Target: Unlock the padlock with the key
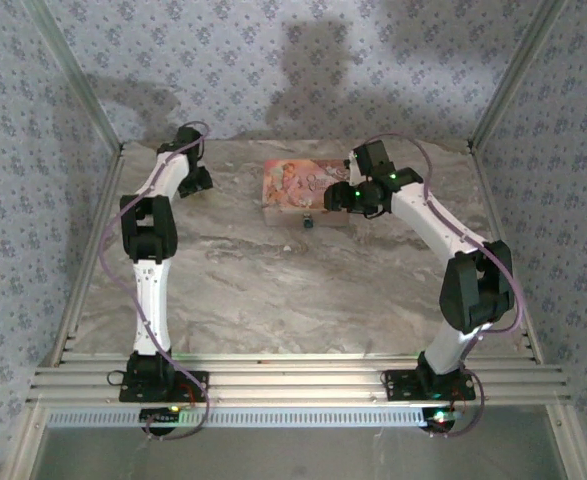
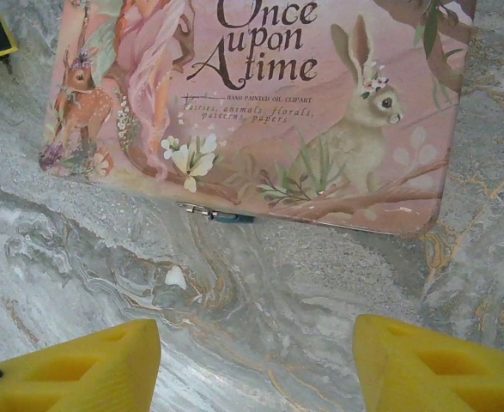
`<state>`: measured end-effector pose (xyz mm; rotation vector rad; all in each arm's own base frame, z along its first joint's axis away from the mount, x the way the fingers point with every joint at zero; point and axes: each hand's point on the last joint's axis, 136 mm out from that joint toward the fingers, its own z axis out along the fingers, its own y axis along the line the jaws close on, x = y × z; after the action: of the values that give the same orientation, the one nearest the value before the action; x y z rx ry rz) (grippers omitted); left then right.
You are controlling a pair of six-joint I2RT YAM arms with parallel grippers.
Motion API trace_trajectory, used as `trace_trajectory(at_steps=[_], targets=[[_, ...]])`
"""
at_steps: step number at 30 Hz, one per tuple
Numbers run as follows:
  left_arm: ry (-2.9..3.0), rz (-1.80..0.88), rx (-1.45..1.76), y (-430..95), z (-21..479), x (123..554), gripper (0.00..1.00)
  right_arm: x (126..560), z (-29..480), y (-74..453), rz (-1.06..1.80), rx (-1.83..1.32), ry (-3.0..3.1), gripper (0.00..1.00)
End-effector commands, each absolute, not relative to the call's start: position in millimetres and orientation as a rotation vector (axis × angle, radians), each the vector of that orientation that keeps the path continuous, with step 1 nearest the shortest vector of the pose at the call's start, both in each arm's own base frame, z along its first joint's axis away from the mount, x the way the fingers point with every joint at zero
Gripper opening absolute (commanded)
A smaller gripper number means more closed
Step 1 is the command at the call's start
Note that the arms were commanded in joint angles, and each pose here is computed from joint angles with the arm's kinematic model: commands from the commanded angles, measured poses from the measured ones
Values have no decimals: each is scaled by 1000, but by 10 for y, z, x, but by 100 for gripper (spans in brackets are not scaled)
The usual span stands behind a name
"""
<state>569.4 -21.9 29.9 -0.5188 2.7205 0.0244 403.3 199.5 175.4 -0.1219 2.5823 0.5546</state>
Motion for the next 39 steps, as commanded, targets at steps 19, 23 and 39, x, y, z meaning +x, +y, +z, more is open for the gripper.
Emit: trace_trajectory(at_steps=[19,23,39], targets=[[2789,-407,-389,-770,326,4727,2,3688,1667,2132,662,-85,2590,62],[2746,-596,-337,-971,515,4479,0,3525,1716,2225,714,-95,2556,62],[2298,-1105,-64,-1785,1769,3691,0,3066,2029,2901,1043,-91,2277,55]])
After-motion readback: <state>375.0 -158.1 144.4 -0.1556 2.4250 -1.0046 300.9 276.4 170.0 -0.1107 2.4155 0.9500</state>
